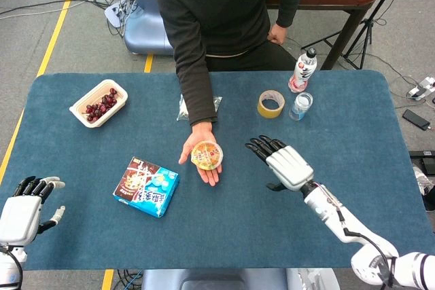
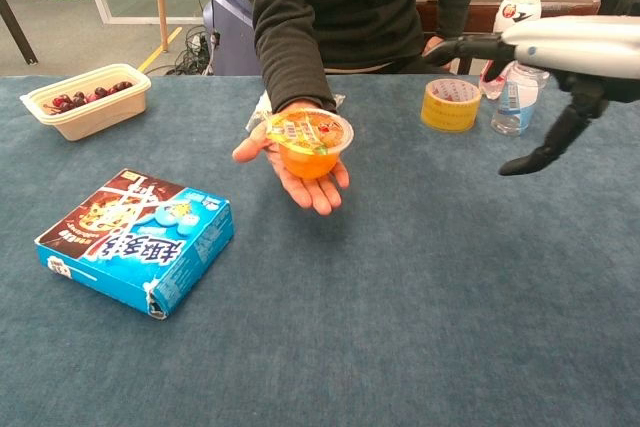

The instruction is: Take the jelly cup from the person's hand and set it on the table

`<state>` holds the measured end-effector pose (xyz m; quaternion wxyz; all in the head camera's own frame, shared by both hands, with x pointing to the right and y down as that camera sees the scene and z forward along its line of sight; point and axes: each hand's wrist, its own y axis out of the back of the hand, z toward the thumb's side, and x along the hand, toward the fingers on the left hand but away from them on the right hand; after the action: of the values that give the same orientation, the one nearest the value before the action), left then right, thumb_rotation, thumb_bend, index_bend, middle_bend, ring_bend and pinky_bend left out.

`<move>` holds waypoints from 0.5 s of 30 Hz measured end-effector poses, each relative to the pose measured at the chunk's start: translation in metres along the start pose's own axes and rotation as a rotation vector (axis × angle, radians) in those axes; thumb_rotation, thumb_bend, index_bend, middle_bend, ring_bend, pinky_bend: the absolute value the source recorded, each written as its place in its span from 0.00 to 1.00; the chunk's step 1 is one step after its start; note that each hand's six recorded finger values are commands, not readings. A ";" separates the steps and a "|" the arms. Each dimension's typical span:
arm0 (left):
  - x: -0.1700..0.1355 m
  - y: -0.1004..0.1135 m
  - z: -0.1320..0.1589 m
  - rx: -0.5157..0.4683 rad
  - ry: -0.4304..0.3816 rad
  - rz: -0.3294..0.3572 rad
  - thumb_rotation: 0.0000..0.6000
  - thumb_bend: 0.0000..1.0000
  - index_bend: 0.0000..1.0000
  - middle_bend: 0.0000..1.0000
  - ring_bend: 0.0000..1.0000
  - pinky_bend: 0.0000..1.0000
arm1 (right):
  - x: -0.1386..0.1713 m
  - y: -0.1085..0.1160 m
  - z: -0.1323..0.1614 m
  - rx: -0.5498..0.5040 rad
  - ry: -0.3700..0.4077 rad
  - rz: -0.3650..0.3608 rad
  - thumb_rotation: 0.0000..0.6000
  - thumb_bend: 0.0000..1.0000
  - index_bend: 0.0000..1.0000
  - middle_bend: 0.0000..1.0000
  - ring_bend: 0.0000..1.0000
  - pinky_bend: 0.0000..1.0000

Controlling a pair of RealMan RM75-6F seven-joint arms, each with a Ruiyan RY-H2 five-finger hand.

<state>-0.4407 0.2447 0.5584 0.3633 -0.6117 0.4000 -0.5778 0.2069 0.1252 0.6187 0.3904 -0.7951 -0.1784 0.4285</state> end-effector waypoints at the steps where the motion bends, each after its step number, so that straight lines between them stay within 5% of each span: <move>1: 0.000 0.000 -0.001 0.000 0.002 0.001 1.00 0.30 0.35 0.28 0.23 0.13 | -0.008 -0.001 0.006 -0.003 0.014 0.005 1.00 0.11 0.02 0.05 0.00 0.19; 15: -0.005 0.003 -0.005 0.002 0.014 0.006 1.00 0.30 0.35 0.28 0.23 0.13 | -0.084 -0.012 0.052 -0.016 0.096 0.048 1.00 0.11 0.02 0.05 0.00 0.19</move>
<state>-0.4464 0.2479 0.5542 0.3630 -0.6061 0.4038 -0.5812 0.1170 0.1046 0.6566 0.3816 -0.8220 -0.1437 0.3976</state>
